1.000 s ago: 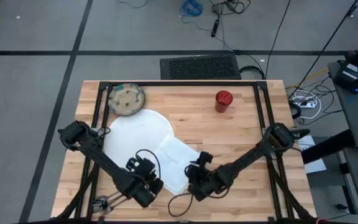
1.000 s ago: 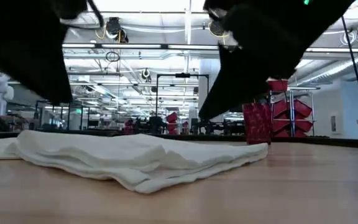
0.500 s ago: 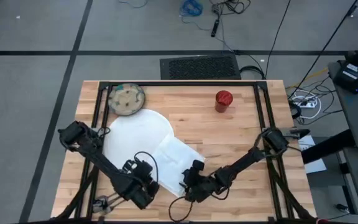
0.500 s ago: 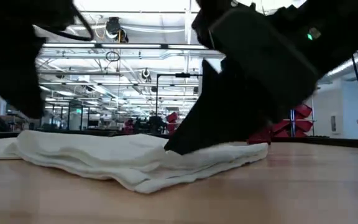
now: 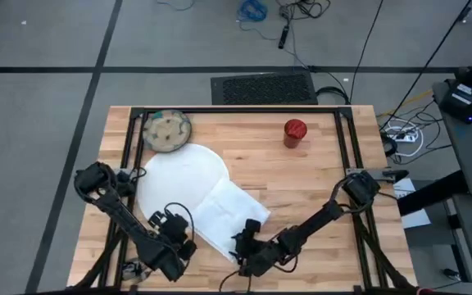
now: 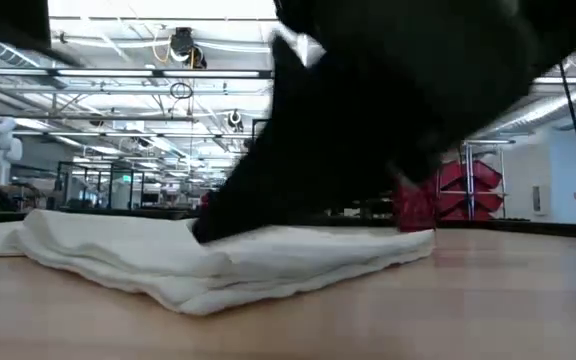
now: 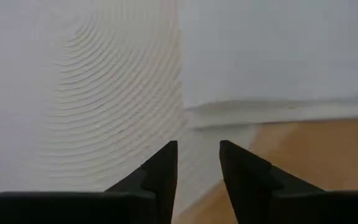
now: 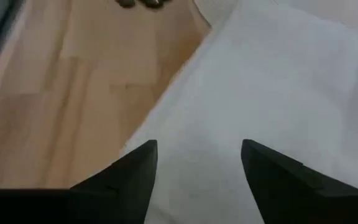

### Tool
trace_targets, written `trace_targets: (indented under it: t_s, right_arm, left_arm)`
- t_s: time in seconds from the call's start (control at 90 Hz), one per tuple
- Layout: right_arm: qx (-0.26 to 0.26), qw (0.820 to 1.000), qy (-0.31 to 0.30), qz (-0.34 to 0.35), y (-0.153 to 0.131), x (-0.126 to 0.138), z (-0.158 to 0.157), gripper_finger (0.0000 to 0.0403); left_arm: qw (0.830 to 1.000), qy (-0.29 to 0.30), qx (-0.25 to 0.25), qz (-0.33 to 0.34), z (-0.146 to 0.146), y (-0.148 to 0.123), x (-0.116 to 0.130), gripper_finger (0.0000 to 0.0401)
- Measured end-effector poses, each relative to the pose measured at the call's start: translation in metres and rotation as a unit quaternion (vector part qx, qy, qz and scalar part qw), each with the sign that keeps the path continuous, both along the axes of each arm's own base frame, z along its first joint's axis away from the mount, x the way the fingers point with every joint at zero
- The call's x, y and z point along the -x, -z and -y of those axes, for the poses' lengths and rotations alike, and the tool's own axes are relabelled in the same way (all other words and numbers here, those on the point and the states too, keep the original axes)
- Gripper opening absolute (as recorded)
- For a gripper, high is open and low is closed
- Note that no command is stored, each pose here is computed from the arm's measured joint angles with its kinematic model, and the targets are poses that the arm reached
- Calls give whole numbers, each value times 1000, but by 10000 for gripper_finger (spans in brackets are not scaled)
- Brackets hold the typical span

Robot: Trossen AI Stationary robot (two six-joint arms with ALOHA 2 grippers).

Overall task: Set table place
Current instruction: Fold the white napkin

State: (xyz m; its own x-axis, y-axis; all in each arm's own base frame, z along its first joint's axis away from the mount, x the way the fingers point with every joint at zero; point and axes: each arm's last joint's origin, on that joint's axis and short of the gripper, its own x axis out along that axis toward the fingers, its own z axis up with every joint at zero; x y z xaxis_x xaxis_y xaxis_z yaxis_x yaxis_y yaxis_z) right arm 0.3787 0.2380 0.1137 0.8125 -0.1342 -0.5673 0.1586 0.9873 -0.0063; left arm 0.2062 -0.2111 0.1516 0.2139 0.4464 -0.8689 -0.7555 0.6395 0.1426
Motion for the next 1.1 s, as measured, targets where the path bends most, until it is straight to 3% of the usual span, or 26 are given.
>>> trace_targets:
  t_s: [0.244, 0.489, 0.833, 1.1]
  right_arm:
    - [5, 1000, -1, -8, 1, 0, 1, 219]
    - [3, 1000, 2, -12, 2, 1, 1, 219]
    - [5, 1000, 4, -19, 3, 2, 2, 219]
    - [4, 1000, 4, -20, 4, 2, 1, 219]
  left_arm:
    - [999, -12, 26, 23, -6, 13, -6, 107]
    - [1000, -17, 12, 2, -21, -2, -8, 107]
    - [999, -16, 33, -26, -32, 8, -27, 107]
    - [998, -9, 42, -45, -33, 9, -27, 107]
